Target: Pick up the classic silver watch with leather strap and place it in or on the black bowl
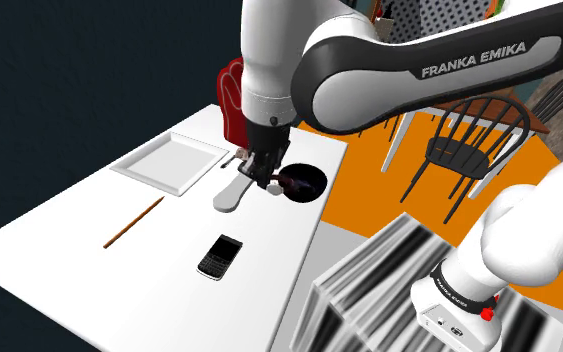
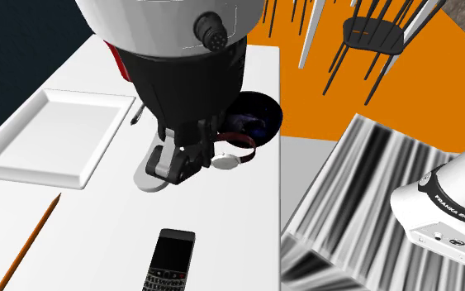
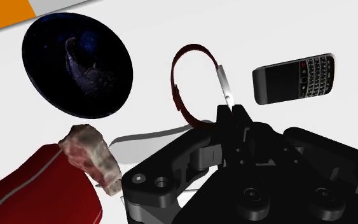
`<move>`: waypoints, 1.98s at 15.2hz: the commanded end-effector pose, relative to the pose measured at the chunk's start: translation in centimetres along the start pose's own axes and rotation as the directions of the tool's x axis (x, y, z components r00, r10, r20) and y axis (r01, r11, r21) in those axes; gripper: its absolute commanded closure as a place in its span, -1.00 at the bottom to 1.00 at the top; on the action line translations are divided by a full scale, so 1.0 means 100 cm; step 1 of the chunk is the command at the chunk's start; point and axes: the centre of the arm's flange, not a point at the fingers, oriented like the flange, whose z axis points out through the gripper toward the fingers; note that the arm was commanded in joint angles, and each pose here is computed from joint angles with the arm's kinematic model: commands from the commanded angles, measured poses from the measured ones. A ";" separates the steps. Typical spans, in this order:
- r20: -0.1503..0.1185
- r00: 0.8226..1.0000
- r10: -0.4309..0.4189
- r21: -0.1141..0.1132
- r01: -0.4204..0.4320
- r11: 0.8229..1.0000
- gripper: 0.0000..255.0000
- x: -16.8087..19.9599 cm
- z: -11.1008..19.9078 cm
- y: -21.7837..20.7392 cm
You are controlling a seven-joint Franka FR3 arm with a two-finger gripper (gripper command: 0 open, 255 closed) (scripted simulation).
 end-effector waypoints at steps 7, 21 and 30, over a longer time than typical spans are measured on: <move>0.000 1.000 0.000 0.000 0.000 1.000 1.00 -0.001 -0.021 0.056; 0.000 1.000 0.000 0.000 0.000 1.000 1.00 -0.007 0.003 0.171; 0.000 1.000 0.000 0.000 0.000 1.000 1.00 -0.010 0.050 0.167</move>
